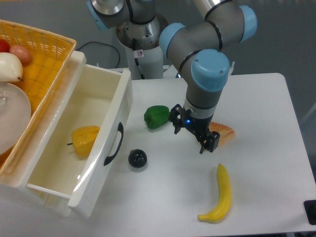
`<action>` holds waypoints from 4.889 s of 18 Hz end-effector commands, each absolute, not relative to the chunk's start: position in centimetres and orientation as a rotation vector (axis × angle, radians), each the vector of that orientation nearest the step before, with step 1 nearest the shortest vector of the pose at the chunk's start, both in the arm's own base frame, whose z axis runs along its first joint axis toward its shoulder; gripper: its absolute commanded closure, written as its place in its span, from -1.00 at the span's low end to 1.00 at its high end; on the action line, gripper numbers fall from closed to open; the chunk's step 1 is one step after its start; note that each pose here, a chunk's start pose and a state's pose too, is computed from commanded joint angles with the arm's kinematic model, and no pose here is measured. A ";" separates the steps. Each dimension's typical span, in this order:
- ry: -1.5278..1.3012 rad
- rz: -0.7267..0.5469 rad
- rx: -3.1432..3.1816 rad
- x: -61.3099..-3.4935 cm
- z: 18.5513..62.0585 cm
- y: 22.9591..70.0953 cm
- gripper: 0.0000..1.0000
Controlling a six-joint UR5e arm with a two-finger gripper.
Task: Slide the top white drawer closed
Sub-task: 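Move the gripper away from the bread slice toward the open drawer, then lower the gripper beside the drawer front near its black handle, then push the drawer front with the gripper into the cabinet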
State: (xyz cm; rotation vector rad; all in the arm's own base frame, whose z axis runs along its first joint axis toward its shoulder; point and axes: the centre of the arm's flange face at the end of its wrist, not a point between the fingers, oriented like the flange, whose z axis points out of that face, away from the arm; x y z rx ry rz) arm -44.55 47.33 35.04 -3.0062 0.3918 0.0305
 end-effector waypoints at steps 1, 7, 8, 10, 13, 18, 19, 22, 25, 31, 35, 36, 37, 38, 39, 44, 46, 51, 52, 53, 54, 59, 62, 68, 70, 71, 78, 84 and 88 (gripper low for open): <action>0.392 0.045 -3.005 -44.9 34.8 47.4 -1.00; 0.272 0.021 -3.031 -45.3 33.3 47.5 -1.00; 0.179 0.009 -3.038 -45.4 33.0 47.6 -1.00; 0.037 -0.006 -3.041 -45.4 32.6 48.1 -1.00; -0.086 -0.031 -3.046 -44.8 32.0 48.8 -1.00; -0.208 -0.102 -3.031 -43.2 30.9 49.4 -1.00; -0.202 -0.108 -3.032 -42.9 30.8 49.5 -1.00; -0.188 -0.126 -3.032 -41.9 30.8 50.0 -1.00; -0.234 -0.162 -3.012 -40.8 30.5 51.0 -1.00; -0.220 -0.196 -2.972 -39.4 31.1 52.3 -1.00; -0.222 -0.202 -2.975 -38.0 31.0 53.6 -1.00; -0.224 -0.203 -2.975 -37.8 31.0 53.9 -1.00; -0.227 -0.204 -2.976 -37.6 31.0 54.0 -1.00; -0.222 -0.203 -2.975 -37.1 31.0 54.3 -1.00; -0.228 -0.203 -2.973 -37.0 31.1 54.4 -1.00; -0.232 -0.204 -2.974 -36.0 31.3 55.1 -1.00; -0.219 -0.205 -2.976 -35.4 31.3 55.5 -1.00; -0.210 -0.207 -2.978 -35.1 31.2 55.7 -1.00; -0.209 -0.205 -2.977 -35.1 31.3 55.7 -1.00; -0.207 -0.206 -2.977 -35.0 31.3 55.7 -1.00; -0.207 -0.204 -2.976 -35.0 31.4 55.7 -1.00; -0.178 -0.199 -2.974 -33.8 31.9 56.4 -1.00; -0.169 -0.198 -2.976 -33.4 32.0 56.5 -1.00; -0.130 -0.196 -2.978 -31.9 32.1 57.3 -1.00; -0.114 -0.195 -2.978 -31.4 32.2 57.5 -1.00; -0.102 -0.195 -2.978 -31.0 32.3 57.8 -1.00; -0.082 -0.199 -2.982 -30.2 32.1 58.2 -1.00; -0.049 -0.201 -2.981 -28.9 32.3 58.9 -1.00; -0.022 -0.201 -2.983 -27.9 32.3 59.3 -1.00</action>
